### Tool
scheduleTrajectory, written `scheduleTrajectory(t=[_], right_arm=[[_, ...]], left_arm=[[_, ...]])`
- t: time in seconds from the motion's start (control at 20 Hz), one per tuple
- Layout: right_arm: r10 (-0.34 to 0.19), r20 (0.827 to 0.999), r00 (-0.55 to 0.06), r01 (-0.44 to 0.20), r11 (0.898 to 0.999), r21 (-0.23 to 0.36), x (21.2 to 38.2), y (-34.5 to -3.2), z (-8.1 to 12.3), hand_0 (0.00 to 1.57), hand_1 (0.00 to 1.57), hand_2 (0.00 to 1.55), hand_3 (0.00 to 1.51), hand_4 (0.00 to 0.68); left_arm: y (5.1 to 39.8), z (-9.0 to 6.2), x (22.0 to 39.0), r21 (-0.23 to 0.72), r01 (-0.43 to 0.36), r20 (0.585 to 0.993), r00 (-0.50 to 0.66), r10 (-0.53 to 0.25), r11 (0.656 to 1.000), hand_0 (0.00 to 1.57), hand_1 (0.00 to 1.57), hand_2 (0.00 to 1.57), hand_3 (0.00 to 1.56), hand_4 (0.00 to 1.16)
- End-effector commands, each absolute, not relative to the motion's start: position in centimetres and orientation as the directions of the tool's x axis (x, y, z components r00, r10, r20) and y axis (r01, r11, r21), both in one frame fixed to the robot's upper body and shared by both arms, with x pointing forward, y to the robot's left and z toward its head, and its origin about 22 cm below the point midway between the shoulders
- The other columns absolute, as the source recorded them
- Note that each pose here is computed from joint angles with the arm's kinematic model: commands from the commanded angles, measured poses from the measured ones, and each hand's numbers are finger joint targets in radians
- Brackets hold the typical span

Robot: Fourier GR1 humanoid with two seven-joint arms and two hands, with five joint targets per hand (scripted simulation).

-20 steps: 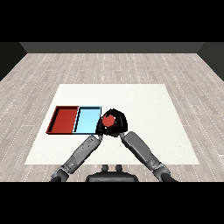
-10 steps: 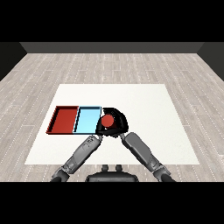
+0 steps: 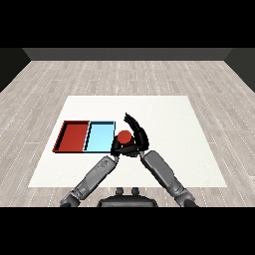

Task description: Pick the red can and put it in the red box

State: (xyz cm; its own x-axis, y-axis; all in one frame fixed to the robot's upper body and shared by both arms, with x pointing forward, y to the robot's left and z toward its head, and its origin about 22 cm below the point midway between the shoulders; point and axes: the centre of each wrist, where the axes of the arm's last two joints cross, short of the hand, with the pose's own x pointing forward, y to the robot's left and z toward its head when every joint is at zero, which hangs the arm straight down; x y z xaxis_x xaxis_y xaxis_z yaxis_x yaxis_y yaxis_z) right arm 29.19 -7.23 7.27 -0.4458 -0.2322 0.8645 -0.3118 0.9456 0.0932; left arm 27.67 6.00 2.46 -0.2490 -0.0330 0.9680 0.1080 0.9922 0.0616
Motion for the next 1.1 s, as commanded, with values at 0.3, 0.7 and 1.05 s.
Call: scheduleTrajectory(t=[0.3,0.7,1.05], right_arm=[[-0.216,0.801,-0.559,-0.215,0.97,0.111,28.1,-11.6,12.2,0.0,0.0,0.0,0.0,0.0],[-0.154,0.776,-0.611,-0.092,0.988,0.123,26.7,-17.7,13.0,0.0,0.0,0.0,0.0,0.0],[-0.12,0.826,-0.55,-0.005,0.99,0.14,27.1,-23.3,9.1,0.0,0.0,0.0,0.0,0.0]], left_arm=[[8.2,0.2,28.6,0.039,0.106,0.977,-0.212,-0.016,0.994,1.57,1.57,1.57,1.49,1.13],[12.3,2.0,28.7,0.079,0.047,0.965,-0.253,-0.064,0.996,1.57,1.57,1.57,1.46,1.13],[16.7,5.2,31.1,0.15,-0.036,0.935,-0.32,-0.153,0.988,1.57,1.57,1.57,1.46,1.11]])
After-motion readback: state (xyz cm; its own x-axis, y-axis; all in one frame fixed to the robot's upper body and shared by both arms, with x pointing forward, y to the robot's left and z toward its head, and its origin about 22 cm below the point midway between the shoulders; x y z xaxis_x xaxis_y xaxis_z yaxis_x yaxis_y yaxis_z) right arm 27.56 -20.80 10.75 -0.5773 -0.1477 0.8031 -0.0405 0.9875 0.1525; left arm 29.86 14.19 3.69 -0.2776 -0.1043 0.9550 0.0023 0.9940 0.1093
